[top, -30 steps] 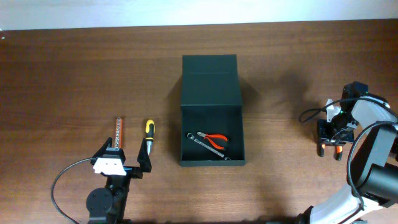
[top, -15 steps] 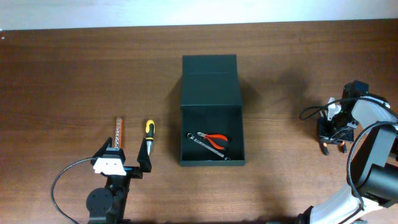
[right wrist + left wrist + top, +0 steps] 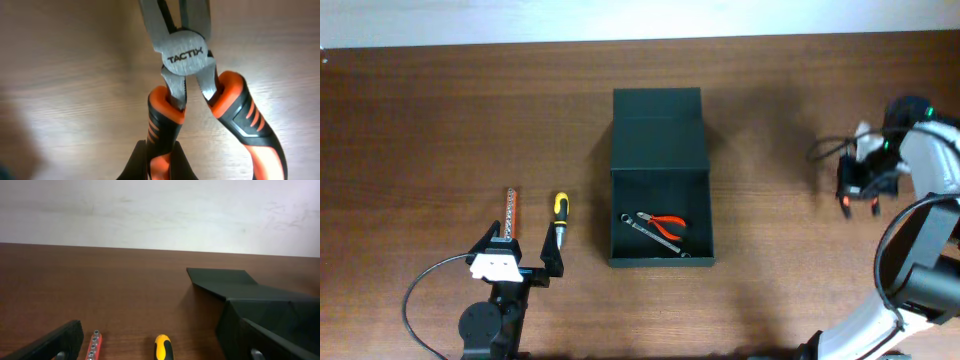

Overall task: Pack container
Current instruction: 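Lift the pliers and carry them over the black box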

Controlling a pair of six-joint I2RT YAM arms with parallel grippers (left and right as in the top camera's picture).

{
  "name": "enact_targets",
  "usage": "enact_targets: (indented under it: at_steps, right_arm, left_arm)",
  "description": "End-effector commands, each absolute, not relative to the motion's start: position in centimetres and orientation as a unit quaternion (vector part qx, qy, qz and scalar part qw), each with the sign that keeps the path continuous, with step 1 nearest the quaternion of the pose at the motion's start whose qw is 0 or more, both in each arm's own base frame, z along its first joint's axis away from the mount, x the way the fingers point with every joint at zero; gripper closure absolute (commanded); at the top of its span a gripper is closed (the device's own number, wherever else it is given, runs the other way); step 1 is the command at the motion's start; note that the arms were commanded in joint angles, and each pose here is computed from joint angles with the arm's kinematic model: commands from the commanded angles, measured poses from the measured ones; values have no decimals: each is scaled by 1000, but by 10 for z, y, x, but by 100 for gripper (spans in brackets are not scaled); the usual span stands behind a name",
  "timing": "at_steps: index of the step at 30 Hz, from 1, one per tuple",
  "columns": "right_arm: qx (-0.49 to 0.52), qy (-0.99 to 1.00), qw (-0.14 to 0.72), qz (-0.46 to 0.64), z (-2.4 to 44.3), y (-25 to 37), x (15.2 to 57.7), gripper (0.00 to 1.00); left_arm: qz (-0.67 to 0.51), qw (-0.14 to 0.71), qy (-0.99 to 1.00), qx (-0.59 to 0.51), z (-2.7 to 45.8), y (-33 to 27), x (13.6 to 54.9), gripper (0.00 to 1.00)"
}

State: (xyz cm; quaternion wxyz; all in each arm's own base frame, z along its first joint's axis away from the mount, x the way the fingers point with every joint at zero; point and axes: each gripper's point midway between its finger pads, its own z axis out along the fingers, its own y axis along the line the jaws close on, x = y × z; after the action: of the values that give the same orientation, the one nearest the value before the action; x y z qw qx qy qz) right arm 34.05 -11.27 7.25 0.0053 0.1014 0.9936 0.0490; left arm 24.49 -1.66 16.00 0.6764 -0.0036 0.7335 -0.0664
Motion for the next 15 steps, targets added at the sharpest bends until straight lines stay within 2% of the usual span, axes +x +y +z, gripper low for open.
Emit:
enact_targets:
  at_steps: [1, 4, 8, 15]
  right_arm:
    - [55, 995, 65, 51, 127, -87, 378, 96]
    - [-6, 995, 85, 48, 163, -55, 391, 96]
    - [-173, 978, 104, 48, 206, 26, 394, 96]
    - [-372, 921, 102, 57, 215, 153, 363, 96]
  left_arm:
    - [-64, 677, 733, 5, 159, -18, 245, 1]
    - [-64, 677, 733, 5, 159, -18, 245, 1]
    - [-64, 677, 733, 5, 159, -18, 245, 1]
    - [-64, 677, 733, 5, 159, -18, 245, 1]
